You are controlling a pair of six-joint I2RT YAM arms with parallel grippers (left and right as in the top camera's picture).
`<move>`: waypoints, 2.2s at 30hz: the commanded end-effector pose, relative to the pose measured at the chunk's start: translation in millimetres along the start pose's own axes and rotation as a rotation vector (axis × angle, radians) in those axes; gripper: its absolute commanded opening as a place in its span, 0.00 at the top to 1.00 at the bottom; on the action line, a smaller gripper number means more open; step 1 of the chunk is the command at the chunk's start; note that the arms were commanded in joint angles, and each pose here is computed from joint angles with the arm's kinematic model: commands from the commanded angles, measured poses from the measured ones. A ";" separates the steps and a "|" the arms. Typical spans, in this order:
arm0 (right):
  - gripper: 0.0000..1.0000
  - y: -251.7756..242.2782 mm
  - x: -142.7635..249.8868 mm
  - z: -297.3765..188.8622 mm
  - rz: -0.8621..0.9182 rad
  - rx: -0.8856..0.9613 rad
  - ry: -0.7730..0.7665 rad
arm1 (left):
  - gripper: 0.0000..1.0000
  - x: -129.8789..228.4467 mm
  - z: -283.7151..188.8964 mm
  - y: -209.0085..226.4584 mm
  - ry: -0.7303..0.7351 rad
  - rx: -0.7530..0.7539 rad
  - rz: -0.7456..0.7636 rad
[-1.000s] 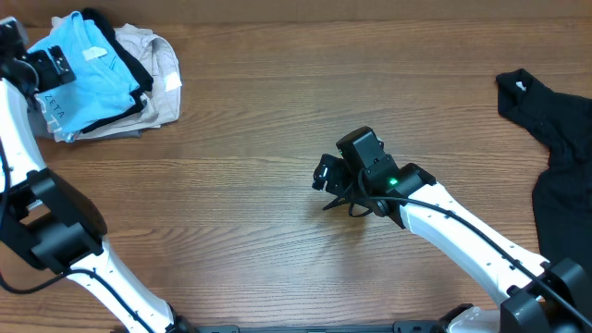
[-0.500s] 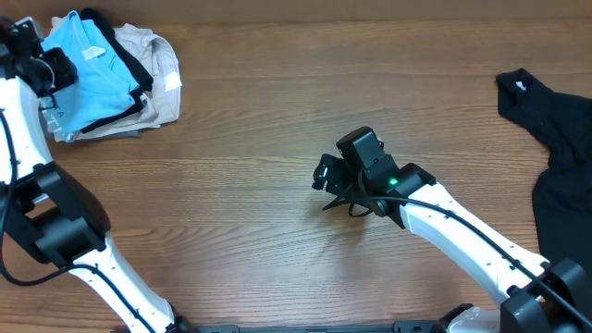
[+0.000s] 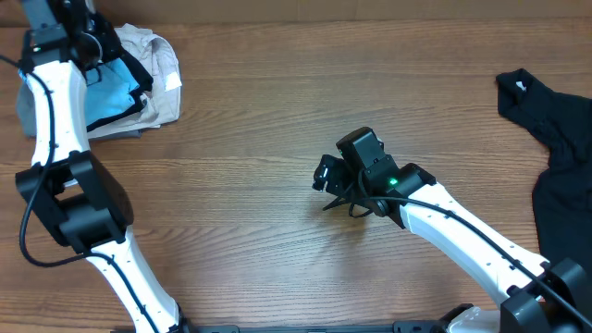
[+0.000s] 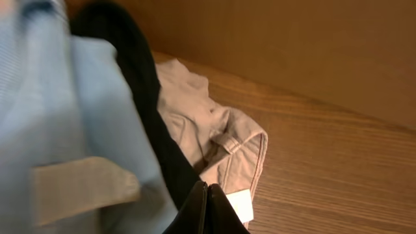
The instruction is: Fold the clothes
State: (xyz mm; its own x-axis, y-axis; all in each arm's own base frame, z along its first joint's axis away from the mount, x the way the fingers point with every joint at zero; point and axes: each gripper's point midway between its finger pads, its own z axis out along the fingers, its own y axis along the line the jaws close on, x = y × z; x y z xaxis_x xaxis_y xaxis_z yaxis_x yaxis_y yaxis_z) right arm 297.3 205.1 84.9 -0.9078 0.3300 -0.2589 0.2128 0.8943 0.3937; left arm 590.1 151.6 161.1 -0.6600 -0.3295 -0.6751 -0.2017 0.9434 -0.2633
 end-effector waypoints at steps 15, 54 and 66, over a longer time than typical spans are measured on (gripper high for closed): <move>0.02 0.3 0.0 -0.2 -0.009 0.002 -0.010 | 0.96 -66.2 -66.1 -29.9 -0.149 0.153 0.001; 0.02 1.3 0.1 -0.2 -0.013 -0.003 -0.009 | 0.85 -40.5 -16.3 20.8 -0.091 -0.213 -0.093; 0.00 5.1 -2.0 -37.6 -0.011 -0.037 -0.046 | 0.00 -92.6 -182.6 -82.2 -0.245 0.086 -0.211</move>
State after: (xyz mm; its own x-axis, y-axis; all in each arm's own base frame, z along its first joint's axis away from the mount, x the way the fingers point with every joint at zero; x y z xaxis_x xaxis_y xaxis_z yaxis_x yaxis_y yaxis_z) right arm 287.5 198.9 87.1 -0.9151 0.3227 -0.2420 0.2196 0.9018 0.3722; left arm 557.8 134.3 318.7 -0.4626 -0.4697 -0.7519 -0.3235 0.8791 -0.3501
